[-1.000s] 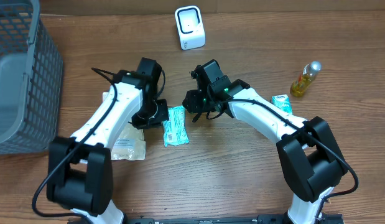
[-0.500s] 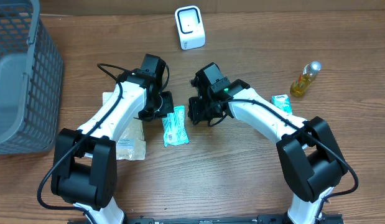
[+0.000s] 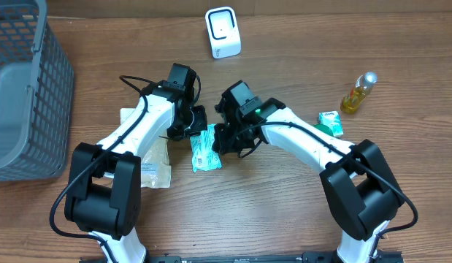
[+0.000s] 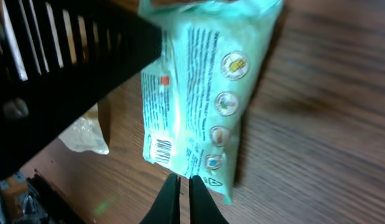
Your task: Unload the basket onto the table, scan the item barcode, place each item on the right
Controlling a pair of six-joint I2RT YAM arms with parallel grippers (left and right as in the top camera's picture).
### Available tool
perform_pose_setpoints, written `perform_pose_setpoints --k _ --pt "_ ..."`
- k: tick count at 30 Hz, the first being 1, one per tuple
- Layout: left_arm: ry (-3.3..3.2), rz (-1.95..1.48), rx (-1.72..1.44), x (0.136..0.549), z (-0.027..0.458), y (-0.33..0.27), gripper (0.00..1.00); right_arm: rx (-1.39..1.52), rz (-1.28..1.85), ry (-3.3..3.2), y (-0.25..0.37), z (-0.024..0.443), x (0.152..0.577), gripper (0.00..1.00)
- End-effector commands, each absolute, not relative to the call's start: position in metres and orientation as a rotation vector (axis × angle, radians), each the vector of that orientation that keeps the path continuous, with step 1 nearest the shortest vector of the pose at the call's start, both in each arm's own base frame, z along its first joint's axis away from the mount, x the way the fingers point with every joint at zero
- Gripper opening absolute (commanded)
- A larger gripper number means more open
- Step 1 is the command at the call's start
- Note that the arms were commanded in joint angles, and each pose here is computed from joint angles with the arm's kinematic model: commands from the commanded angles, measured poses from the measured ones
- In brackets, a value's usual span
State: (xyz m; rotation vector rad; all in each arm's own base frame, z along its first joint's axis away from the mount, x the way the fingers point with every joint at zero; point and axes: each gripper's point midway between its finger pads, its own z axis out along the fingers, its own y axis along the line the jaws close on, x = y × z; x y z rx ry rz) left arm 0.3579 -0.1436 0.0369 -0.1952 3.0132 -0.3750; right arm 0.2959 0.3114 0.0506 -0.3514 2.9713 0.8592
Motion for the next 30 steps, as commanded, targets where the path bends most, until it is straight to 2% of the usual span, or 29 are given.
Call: perform_pose_setpoints --k 1,8,18,30 --pt "3.004 -0.391 -0.179 0.360 0.033 -0.149 0.04 -0.267 0.838 3.022 0.309 0.035 0.286 0.04" --pt "3.002 -0.393 -0.178 0.363 0.029 -0.150 0.04 -0.223 0.847 3.021 0.307 0.026 0.284 0.04" --pt "3.088 -0.355 -0.198 0.355 -0.006 -0.147 0.04 -0.206 0.846 3.010 0.309 0.026 0.287 0.04" --pt "3.100 -0.296 -0.206 0.356 -0.018 -0.141 0.04 0.040 0.731 3.134 0.297 -0.014 0.273 0.04"
